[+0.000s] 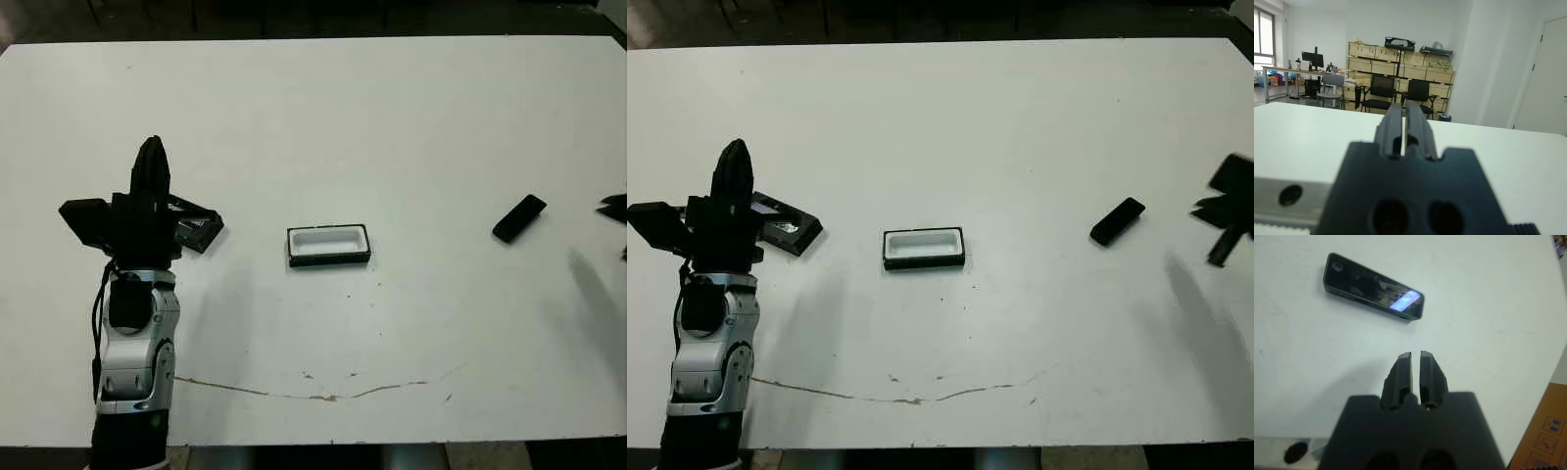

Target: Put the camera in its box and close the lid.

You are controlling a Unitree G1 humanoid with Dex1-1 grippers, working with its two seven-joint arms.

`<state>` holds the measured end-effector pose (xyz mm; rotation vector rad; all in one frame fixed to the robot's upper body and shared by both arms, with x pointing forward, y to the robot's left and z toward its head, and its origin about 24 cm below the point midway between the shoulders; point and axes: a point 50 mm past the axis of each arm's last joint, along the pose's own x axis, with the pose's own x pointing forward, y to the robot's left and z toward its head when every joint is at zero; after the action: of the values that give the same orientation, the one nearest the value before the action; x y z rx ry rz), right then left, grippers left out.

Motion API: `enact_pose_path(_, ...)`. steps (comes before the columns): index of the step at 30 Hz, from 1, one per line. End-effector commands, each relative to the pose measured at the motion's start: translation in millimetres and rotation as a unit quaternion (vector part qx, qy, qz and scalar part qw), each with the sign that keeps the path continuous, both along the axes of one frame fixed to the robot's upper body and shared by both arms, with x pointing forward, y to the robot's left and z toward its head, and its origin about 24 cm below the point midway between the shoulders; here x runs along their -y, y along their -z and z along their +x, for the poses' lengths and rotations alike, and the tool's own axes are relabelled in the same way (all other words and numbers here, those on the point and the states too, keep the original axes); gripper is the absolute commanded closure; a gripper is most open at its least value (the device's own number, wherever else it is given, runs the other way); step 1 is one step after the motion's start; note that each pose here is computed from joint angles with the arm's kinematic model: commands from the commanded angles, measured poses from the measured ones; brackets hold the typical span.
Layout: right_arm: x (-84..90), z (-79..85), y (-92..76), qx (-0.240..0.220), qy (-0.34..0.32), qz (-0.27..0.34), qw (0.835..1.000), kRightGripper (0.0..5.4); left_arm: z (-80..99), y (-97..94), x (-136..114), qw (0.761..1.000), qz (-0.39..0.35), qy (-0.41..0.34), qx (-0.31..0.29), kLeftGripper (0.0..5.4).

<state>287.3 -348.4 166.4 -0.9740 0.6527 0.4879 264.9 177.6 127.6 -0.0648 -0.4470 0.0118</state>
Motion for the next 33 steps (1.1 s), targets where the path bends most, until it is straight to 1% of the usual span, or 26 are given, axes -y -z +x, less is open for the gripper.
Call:
enact_pose_path(1, 1.4, 3.7, 11.2, -0.013, 0.020, 0.005, 1.000, 5.40, -2.2, 6.8, -2, 1.000, -0.002, -0.004, -0.018, 5.39)
enact_pose_path(6, 0.7, 10.0, 21.5, -0.026, 0.022, 0.005, 0.999, 5.40, -2.0, 7.4, -3, 1.000, 0.002, -0.003, -0.017, 5.39)
enact_pose_path(16, -13.9, 22.1, 38.5, -0.031, 0.013, 0.011, 0.999, 5.40, -2.3, 8.3, -3, 1.000, -0.003, -0.001, -0.018, 5.39)
enact_pose_path(20, -17.0, 25.2, 44.7, -0.042, 0.020, -0.006, 0.999, 5.40, -3.2, 8.5, -3, 1.000, -0.005, -0.002, -0.019, 5.39)
enact_pose_path(28, -12.6, 28.3, 59.4, -0.055, 0.048, 0.033, 0.997, 5.40, -3.9, 9.0, -4, 1.000, -0.010, 0.001, -0.022, 5.39)
enact_pose_path(33, -7.3, 29.1, 65.4, -0.060, 0.057, 0.030, 0.996, 5.40, -3.8, 8.8, -5, 1.000, -0.010, 0.001, -0.021, 5.39)
